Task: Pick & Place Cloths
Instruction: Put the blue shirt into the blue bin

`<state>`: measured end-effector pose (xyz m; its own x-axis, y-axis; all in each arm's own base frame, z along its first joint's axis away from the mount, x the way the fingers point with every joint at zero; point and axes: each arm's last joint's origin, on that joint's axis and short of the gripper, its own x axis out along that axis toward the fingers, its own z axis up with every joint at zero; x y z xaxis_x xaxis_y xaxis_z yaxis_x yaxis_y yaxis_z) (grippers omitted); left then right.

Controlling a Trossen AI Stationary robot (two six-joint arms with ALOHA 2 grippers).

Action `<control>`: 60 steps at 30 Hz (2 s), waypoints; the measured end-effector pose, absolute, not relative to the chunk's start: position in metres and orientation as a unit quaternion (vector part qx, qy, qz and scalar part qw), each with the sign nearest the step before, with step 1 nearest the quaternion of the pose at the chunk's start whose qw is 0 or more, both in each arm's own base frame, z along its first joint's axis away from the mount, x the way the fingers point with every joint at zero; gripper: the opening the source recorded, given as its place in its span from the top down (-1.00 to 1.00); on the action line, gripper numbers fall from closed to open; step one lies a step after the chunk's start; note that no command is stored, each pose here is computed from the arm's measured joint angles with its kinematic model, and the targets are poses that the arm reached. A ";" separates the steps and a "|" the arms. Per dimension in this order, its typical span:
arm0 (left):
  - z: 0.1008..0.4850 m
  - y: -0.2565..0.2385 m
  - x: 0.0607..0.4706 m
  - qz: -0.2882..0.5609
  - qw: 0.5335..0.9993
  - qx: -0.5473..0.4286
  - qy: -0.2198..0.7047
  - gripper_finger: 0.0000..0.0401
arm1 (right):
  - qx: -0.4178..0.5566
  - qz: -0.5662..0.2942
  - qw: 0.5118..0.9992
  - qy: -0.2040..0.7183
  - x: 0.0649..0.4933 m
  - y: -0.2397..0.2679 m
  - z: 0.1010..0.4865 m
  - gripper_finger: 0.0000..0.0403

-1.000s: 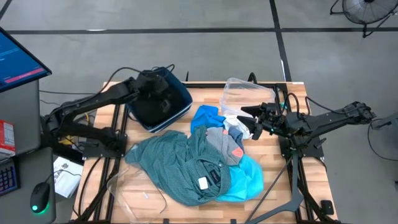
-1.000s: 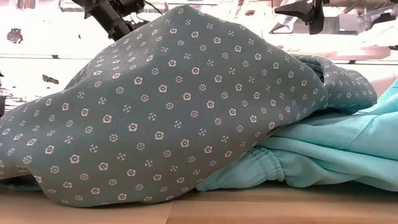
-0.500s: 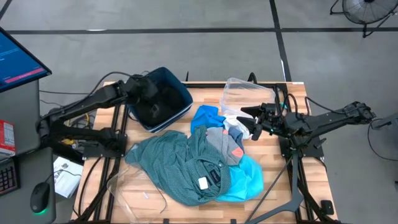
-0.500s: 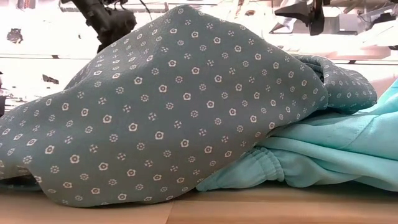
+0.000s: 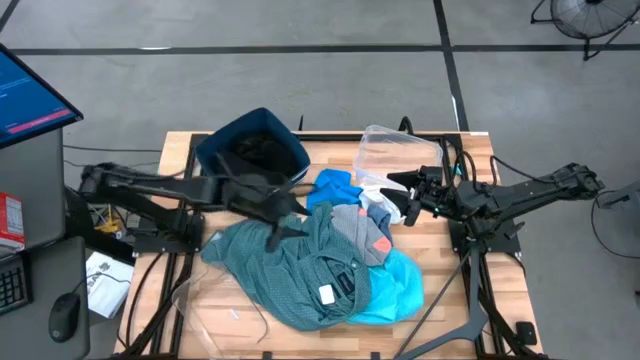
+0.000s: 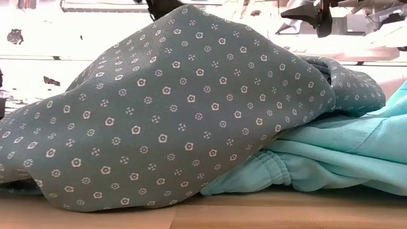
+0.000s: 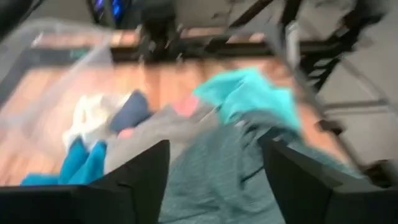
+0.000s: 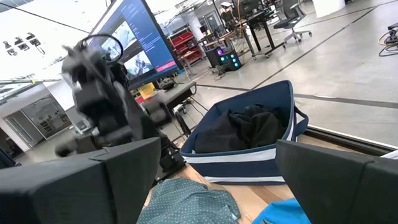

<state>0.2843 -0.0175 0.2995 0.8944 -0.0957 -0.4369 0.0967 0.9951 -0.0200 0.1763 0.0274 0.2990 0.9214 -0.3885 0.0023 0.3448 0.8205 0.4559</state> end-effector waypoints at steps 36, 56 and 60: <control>0.173 -0.051 0.355 0.039 0.931 -0.115 0.344 0.89 | 0.212 -0.197 0.957 -0.010 0.176 0.029 0.291 -0.54; 0.426 -0.011 0.204 0.032 0.958 -0.178 -0.223 1.00 | 0.212 -0.198 0.957 -0.012 0.176 0.029 0.292 -0.54; 0.466 0.000 0.167 0.042 0.930 -0.154 -0.330 1.00 | 0.212 -0.198 0.957 -0.012 0.176 0.029 0.292 -0.54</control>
<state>0.1672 0.0002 0.4659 0.7783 0.1793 0.6017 0.0241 0.9491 -0.3140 0.1758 0.0286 0.2917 0.9210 -0.3848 -0.0609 0.3744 0.8310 0.4114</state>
